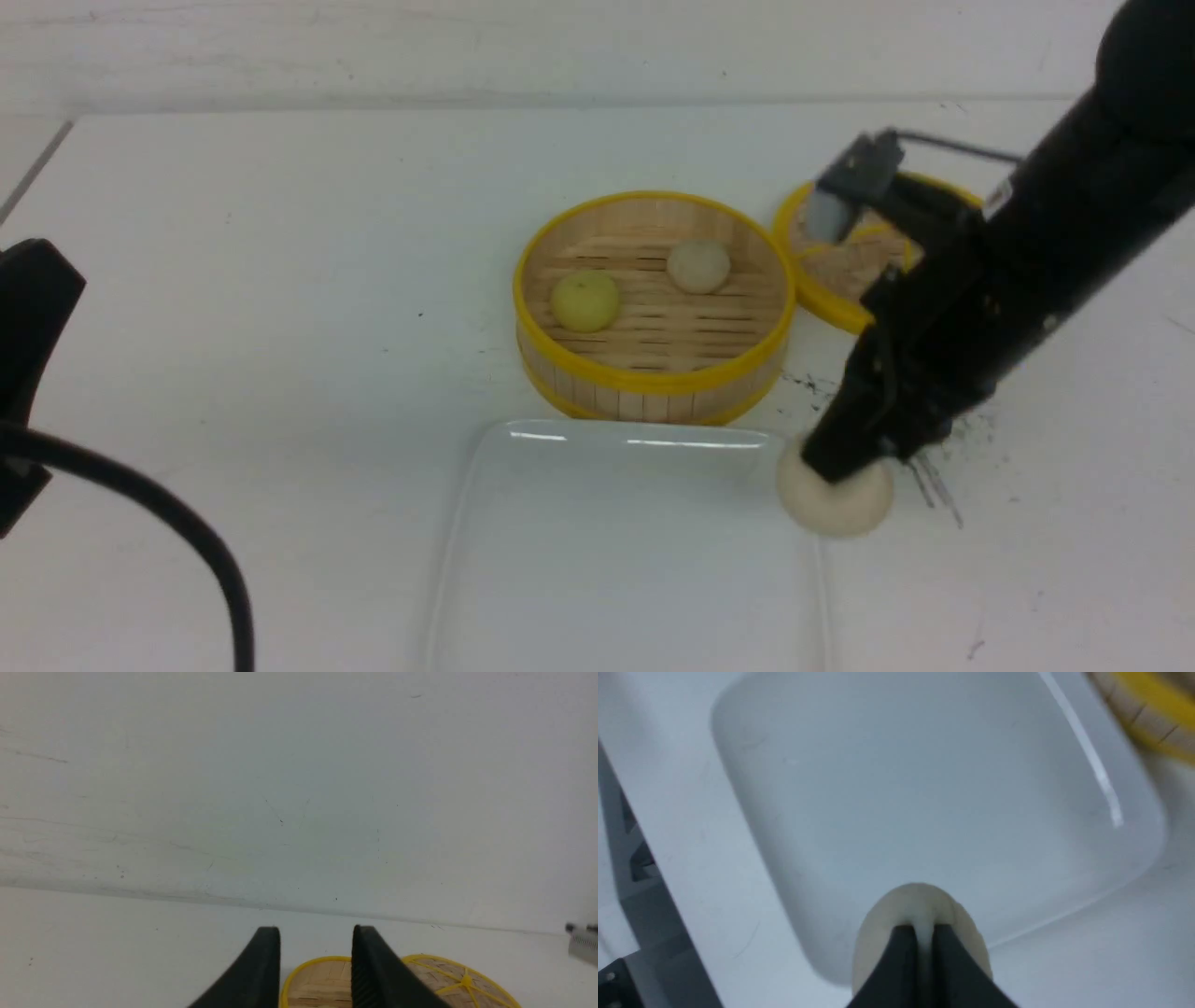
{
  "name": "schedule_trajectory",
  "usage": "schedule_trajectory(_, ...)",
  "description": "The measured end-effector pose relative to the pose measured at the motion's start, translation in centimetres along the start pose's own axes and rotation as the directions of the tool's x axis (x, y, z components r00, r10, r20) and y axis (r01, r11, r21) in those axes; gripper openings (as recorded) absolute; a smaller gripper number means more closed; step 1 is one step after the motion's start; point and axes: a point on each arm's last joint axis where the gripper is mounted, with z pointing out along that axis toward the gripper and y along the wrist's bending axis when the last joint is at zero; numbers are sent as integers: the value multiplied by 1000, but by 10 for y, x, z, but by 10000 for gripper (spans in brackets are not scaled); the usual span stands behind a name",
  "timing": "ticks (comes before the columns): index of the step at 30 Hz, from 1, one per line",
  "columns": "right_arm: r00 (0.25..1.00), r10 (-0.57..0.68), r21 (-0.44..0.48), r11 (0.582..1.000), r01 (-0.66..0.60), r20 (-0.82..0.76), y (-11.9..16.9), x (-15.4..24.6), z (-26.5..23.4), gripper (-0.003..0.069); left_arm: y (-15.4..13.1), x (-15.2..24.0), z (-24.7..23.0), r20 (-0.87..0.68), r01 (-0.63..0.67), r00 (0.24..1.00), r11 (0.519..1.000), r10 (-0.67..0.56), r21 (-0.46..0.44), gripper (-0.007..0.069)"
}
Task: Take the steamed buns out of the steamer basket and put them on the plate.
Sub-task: Use the right arm to put the steamed stuffed bun into the plate
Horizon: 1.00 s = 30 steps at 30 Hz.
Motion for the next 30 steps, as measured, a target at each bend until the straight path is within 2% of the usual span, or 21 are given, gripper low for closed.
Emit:
schedule_trajectory(6, 1000, 14, -127, 992, -14, 4, 9, 37, 48, 22, 0, 0, 0, 0, 0, 1000, 1000, 0, 0, 251)
schedule_trajectory(9, 1000, -15, -148, 989, 17, 21, 20, 41, 62, 22, 0, 0, 0, 0, 0, 1000, 1000, 0, 0, 251)
schedule_trajectory(14, 995, -85, -100, 991, 89, 48, 32, 38, 77, 24, 0, 0, 0, 0, 0, 1000, 1000, 0, 0, 251)
schedule_trajectory(19, 992, -109, -36, 993, 112, 65, 28, 35, 85, 24, 0, 0, 0, -1, 0, 1000, 1000, 0, 2, 251)
schedule_trajectory(30, 993, -114, -27, 993, 115, 32, 23, 37, 93, 24, -2, 1, 0, -10, 0, 1000, 1000, 0, 22, 251)
